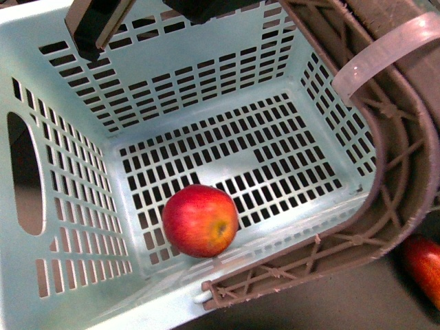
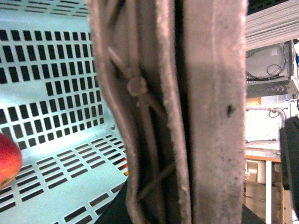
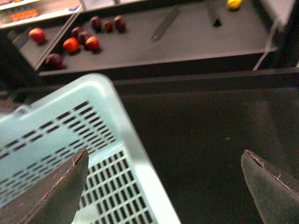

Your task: Pick apple with right arm and hold basket with left

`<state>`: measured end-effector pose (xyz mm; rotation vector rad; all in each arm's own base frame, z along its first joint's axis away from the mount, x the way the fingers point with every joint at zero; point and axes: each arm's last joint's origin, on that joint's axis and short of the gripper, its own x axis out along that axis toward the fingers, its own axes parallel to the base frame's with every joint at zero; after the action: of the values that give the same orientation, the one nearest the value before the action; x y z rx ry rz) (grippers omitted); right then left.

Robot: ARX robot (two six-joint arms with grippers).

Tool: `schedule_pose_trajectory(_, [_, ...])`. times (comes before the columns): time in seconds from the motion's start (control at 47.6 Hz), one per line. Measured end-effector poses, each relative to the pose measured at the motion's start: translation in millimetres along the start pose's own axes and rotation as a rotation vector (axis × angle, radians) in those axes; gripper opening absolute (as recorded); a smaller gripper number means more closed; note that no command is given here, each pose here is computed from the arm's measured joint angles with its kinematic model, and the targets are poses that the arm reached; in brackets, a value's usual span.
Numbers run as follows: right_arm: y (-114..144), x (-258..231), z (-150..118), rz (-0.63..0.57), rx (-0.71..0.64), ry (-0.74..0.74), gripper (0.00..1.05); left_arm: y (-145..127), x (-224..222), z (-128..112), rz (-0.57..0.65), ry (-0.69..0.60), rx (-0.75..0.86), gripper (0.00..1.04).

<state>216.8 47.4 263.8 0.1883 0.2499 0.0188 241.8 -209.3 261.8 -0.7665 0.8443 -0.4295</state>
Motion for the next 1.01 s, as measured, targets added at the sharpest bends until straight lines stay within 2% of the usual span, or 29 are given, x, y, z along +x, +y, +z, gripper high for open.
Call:
schedule_pose_trajectory(0.063, [-6.4, -5.1, 2.9, -0.042, 0.011, -0.032, 0.96, -0.1, 0.0, -0.1, -0.002, 0.003, -0.004, 0.16])
schedule_pose_trajectory(0.147, [-7.2, -6.1, 3.2, -0.036, 0.004, -0.054, 0.94, -0.3, 0.0, -0.2, -0.005, 0.007, -0.002, 0.16])
schedule_pose_trajectory(0.231, [-14.9, -10.3, -10.5, -0.005, -0.092, -0.202, 0.78, -0.4, 0.0, -0.4, -0.008, 0.012, -0.006, 0.16])
schedule_pose_trajectory(0.294, [-22.1, -17.1, -21.4, -0.005, -0.132, -0.242, 0.65, -0.1, 0.1, -0.1, -0.003, 0.005, -0.006, 0.16])
schedule_pose_trajectory(0.63, [-45.3, -40.9, -63.2, -0.014, -0.180, -0.241, 0.04, -0.5, -0.5, -0.1, -0.005, 0.004, -0.005, 0.16])
schedule_pose_trajectory(0.714, [-53.9, -46.4, -70.0, 0.006, -0.186, -0.240, 0.02, -0.5, -0.5, -0.1, -0.005, 0.004, -0.005, 0.16])
schedule_pose_trajectory(0.778, [-59.1, -49.9, -74.4, -0.021, -0.183, -0.243, 0.02, -0.5, -0.5, 0.0, -0.004, 0.003, -0.005, 0.16])
schedule_pose_trajectory(1.009, [-61.4, -57.9, -86.0, -0.018, -0.183, -0.240, 0.02, -0.5, -0.5, -0.1, -0.005, 0.004, -0.005, 0.16])
